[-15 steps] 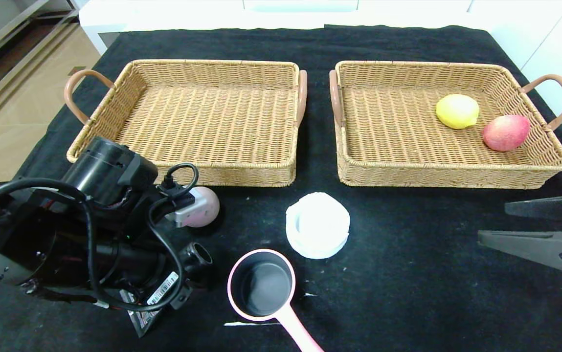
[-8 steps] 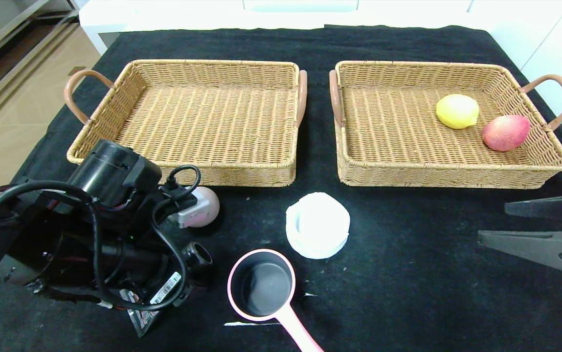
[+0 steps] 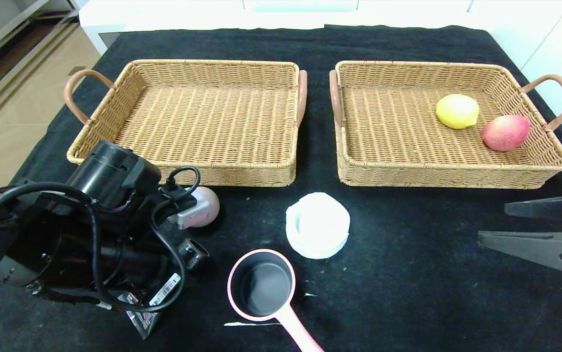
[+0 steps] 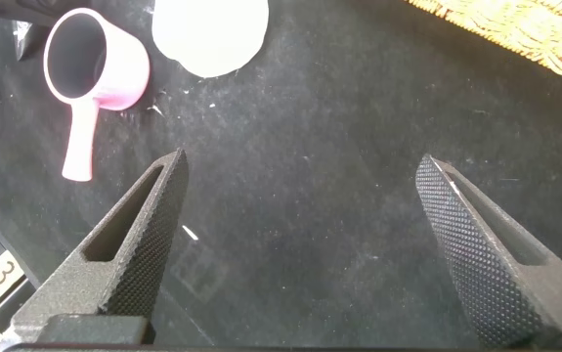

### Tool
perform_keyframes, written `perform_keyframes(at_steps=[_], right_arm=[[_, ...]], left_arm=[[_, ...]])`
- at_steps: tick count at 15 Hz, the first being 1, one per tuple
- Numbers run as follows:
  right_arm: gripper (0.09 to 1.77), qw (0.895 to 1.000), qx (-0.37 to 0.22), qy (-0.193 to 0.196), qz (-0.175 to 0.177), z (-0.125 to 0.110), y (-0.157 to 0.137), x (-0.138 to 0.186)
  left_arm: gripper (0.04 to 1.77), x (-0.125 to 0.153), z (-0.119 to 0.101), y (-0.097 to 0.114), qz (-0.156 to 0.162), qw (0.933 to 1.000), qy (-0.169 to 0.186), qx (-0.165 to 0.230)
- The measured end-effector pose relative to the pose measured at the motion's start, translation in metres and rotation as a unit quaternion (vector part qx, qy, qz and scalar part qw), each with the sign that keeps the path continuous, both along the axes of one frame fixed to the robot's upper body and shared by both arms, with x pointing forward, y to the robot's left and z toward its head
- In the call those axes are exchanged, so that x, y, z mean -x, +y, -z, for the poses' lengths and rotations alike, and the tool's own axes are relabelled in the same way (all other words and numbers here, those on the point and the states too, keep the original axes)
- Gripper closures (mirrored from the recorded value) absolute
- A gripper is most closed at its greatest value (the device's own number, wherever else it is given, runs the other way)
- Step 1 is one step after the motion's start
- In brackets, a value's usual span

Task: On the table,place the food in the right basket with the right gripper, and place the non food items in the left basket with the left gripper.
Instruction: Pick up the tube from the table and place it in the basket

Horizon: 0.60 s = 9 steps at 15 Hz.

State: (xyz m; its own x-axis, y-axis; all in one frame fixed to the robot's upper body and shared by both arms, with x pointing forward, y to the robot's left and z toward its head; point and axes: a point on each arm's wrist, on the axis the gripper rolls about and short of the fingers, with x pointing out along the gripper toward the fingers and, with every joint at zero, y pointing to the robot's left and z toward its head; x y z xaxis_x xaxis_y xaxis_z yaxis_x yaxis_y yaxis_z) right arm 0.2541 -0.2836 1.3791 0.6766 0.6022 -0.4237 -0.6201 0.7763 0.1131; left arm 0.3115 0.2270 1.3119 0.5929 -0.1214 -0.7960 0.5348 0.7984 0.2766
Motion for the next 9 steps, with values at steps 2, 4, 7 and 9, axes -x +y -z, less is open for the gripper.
perform_keyframes(at_steps=[2, 4, 7, 9], right_arm=[[0.16, 1.000, 0.000, 0.000, 0.000, -0.0001, 0.0000, 0.0000], [0.16, 1.000, 0.000, 0.000, 0.000, -0.0001, 0.0000, 0.0000], [0.16, 1.000, 0.000, 0.000, 0.000, 0.0003, 0.0001, 0.0001], [0.16, 1.000, 0.000, 0.001, -0.001, 0.0003, 0.0003, 0.0001]], left_arm=[[1.01, 0.0002, -0.0002, 0.0001, 0.000, 1.0000, 0.000, 0.001], [1.01, 0.0007, -0.0006, 0.0003, 0.001, 1.0000, 0.000, 0.001], [1.02, 0.0010, -0.0011, 0.0005, 0.001, 1.0000, -0.001, 0.001], [1.03, 0.0007, -0.0026, 0.0002, 0.002, 1.0000, -0.004, 0.002]])
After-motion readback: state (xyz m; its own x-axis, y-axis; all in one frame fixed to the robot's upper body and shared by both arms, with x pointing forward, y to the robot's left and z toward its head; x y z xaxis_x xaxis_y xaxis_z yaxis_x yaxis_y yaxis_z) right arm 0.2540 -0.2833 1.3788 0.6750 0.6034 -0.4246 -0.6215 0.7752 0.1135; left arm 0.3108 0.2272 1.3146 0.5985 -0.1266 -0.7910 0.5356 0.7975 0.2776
